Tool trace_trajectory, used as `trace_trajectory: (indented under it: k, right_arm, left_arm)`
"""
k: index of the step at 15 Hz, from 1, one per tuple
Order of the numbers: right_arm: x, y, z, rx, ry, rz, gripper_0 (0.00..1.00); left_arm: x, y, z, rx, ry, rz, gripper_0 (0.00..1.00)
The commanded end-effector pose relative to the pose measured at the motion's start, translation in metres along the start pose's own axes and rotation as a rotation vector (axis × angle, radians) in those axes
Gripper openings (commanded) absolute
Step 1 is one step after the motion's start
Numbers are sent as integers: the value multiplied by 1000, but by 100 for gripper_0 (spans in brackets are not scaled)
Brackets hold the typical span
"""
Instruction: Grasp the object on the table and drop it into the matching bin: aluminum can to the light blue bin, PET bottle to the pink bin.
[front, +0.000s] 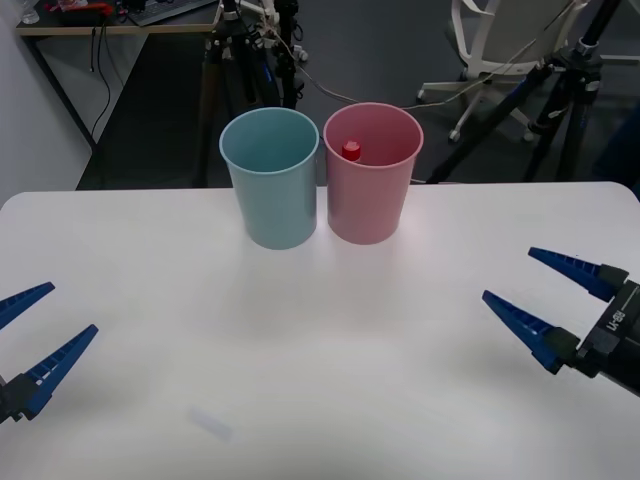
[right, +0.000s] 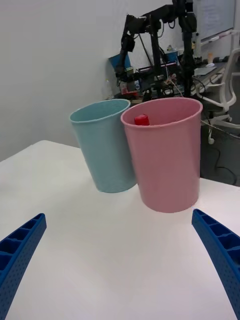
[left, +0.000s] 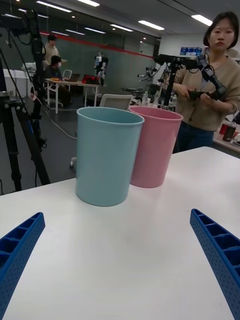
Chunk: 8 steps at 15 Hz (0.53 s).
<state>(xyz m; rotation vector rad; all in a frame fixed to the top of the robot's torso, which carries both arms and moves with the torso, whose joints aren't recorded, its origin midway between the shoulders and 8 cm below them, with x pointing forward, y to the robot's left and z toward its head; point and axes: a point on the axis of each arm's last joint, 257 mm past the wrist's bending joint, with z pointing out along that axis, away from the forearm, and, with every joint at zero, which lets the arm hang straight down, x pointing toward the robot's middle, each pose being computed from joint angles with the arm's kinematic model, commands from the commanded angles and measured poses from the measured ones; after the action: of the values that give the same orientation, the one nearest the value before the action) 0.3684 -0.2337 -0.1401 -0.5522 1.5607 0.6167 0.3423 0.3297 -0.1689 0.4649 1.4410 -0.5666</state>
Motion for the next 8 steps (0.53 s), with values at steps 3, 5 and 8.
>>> trace_trajectory:
  k: [3, 5, 8]
  right_arm:
    - [18, 8, -16, 1, 27, -5, 100]
    - [18, 11, -17, -8, 28, -13, 100]
    - [21, 13, -17, -15, 36, -9, 100]
  left_arm:
    - [0, 0, 0, 0, 0, 0, 100]
    - [0, 0, 0, 0, 0, 0, 100]
    - [0, 0, 0, 0, 0, 0, 100]
